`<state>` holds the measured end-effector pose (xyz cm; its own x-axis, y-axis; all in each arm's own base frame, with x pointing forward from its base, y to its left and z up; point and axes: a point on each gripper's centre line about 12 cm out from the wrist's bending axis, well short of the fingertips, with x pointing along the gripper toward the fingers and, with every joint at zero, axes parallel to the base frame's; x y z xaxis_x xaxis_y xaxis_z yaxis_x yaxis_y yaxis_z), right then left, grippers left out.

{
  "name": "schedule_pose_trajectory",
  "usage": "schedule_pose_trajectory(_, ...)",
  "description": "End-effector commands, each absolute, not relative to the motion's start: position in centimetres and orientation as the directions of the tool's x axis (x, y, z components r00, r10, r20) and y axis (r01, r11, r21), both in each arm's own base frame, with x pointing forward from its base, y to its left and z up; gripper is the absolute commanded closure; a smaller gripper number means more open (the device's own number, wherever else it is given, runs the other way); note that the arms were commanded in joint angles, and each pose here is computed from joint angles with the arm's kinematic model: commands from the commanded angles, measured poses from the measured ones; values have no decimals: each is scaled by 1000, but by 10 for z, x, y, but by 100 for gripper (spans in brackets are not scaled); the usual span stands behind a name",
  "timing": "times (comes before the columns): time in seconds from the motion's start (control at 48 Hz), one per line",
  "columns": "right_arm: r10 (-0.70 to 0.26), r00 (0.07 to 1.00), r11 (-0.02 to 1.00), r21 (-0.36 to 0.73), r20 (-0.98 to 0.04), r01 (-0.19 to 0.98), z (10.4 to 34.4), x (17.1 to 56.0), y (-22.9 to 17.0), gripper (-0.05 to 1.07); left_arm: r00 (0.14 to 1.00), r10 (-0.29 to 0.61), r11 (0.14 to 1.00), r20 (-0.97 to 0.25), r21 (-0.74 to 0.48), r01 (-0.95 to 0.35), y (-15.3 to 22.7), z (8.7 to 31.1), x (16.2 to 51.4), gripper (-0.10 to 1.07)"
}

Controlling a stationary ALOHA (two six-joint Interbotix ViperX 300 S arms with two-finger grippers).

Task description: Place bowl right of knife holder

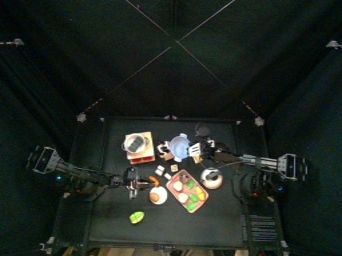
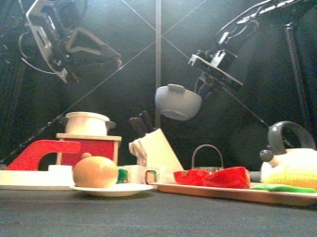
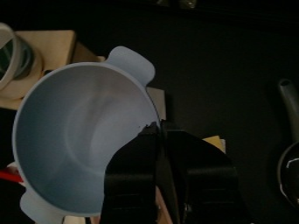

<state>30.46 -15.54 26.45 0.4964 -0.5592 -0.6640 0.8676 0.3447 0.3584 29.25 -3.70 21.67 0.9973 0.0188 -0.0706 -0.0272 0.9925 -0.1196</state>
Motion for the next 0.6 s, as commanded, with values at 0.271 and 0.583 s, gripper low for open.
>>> schedule_pose_trajectory(0.271,-585,417,210,367,-695,906,224,282,-215,58,998,17,993,-52,-120,-24,-38,222,294,36)
schedule_pose_trajectory(0.583,-573,372,197,317,-731,928,195,295,-236,54,998,17,993,-54,-119,-24,-37,222,294,36)
